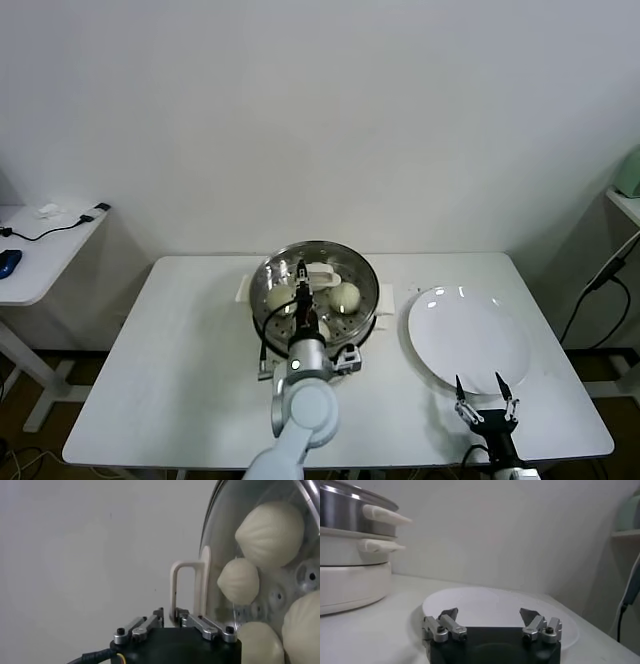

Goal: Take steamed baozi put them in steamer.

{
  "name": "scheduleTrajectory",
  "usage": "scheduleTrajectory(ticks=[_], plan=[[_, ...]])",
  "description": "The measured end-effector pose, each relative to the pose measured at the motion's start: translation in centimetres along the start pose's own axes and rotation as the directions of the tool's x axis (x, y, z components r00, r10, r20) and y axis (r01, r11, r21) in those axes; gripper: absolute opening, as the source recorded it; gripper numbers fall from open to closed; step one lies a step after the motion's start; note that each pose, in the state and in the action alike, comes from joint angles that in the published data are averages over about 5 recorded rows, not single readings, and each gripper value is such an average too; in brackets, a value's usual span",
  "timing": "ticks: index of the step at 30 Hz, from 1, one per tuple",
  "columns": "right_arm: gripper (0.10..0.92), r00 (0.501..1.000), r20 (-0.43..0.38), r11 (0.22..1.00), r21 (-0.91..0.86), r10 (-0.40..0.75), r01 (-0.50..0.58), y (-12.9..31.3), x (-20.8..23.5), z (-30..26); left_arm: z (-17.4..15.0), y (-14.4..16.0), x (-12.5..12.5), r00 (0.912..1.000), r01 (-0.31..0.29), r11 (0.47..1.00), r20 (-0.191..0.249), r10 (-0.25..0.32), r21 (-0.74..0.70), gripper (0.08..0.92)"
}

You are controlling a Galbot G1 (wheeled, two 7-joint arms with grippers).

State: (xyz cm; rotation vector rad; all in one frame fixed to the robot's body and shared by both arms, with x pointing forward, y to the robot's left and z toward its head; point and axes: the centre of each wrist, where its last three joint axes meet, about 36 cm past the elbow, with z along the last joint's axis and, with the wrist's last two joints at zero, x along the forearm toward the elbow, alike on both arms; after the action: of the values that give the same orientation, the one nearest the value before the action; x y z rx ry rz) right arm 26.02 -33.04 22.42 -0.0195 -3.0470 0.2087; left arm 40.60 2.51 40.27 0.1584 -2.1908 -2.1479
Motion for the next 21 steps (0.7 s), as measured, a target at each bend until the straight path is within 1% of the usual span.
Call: scheduleTrajectory(ticks=[7, 13, 18, 21], plan=[[0.823, 1.0, 0.001, 1.0, -0.003, -0.007, 0.007, 0.2, -0.2, -0.3, 0.2, 0.4, 0.7, 0.9998, -0.004, 1.0, 0.018, 0.004, 0.016, 0.461], [0.823, 1.0, -0.002, 1.0, -0.005, -0.016, 0.016, 0.4, -0.4, -0.5, 0.8, 1.4, 1.5, 0.999, 0.002, 0.999, 0.044, -0.004, 0.052, 0.634], [0.823, 1.0, -0.007, 1.0, -0.01, -0.023, 0.023, 0.8, -0.6, -0.6, 2.0, 2.7, 2.3, 0.9971, 0.001, 0.993, 0.076, -0.01, 0.12, 0.773], [0.823, 1.0, -0.011, 1.0, -0.014, -0.025, 0.025, 1.0, -0.7, -0.7, 3.0, 3.5, 2.9, 0.9944, -0.009, 0.983, 0.106, -0.011, 0.181, 0.814]])
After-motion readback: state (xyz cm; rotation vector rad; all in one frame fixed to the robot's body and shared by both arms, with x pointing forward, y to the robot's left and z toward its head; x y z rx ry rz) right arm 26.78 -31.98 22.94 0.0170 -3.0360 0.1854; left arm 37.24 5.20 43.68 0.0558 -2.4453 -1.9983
